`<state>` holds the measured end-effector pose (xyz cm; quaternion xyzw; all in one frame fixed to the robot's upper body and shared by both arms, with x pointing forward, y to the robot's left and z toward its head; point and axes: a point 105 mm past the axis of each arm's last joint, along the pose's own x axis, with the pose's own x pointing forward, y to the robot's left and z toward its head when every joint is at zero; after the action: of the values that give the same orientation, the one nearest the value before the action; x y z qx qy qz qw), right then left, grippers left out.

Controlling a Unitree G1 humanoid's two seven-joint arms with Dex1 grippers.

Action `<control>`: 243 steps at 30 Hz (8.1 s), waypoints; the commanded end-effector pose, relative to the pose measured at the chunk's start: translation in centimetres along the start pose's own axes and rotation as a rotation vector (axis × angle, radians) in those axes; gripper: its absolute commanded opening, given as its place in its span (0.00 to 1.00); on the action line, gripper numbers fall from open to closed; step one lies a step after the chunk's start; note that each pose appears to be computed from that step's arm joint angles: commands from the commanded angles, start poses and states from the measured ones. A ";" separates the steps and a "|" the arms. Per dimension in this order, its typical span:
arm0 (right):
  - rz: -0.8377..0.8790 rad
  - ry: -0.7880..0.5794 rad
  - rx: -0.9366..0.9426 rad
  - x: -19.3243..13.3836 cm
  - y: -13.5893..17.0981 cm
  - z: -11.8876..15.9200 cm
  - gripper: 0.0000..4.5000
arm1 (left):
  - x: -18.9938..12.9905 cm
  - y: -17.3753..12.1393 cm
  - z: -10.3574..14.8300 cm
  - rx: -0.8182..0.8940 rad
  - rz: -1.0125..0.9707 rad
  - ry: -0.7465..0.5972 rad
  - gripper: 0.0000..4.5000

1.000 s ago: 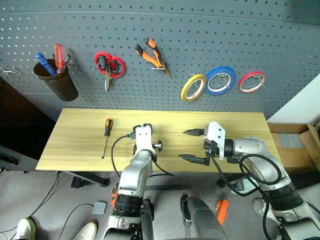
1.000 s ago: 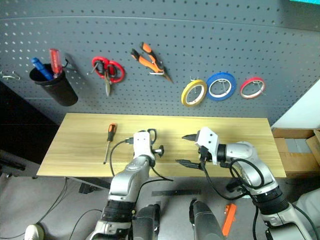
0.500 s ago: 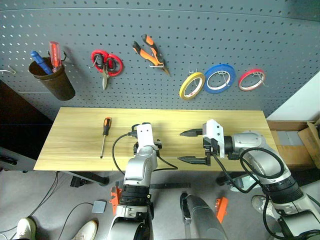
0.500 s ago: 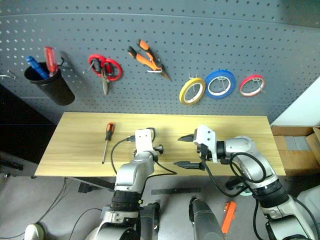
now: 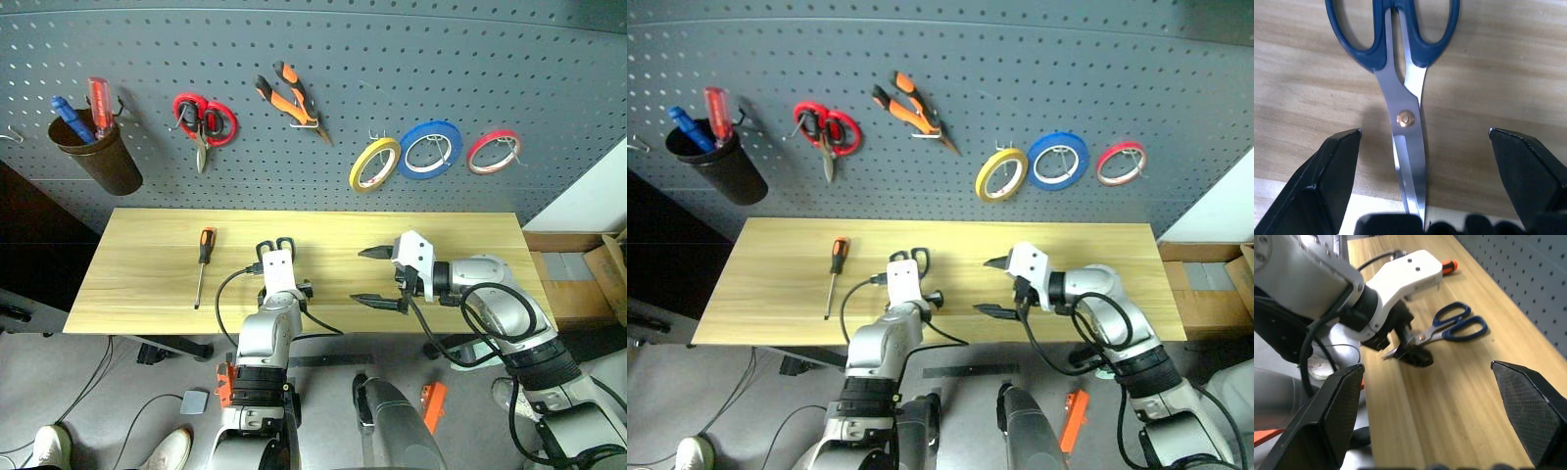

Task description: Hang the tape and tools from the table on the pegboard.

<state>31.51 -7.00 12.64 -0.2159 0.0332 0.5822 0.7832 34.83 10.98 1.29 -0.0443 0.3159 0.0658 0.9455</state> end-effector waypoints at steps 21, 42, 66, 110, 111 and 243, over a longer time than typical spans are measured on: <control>-0.087 -0.058 0.067 -0.1 -1.5 1.2 1.00 | 0.1 2.7 -2.3 0.000 0.160 0.159 1.00; -0.120 -0.096 0.098 0.3 -1.7 1.9 1.00 | 1.7 3.8 -1.5 0.026 0.083 0.185 1.00; -0.167 -0.116 0.100 0.3 -2.8 2.3 1.00 | 1.4 3.4 -2.4 -0.010 0.067 0.215 0.18; -0.065 -0.519 0.332 -0.4 0.0 9.8 1.00 | -10.2 9.5 6.4 0.574 0.266 -0.659 0.11; -0.068 -0.531 0.339 -0.3 -0.1 10.0 1.00 | -10.4 9.6 6.7 0.578 0.280 -0.679 0.11; -0.148 -0.192 0.257 8.1 3.3 10.2 1.00 | 0.6 22.9 13.5 0.413 -0.021 -0.228 0.99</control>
<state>29.82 4.58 17.12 -0.0662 0.0436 0.5197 0.8507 40.04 34.09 10.00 0.1360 0.2169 -0.0164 0.9665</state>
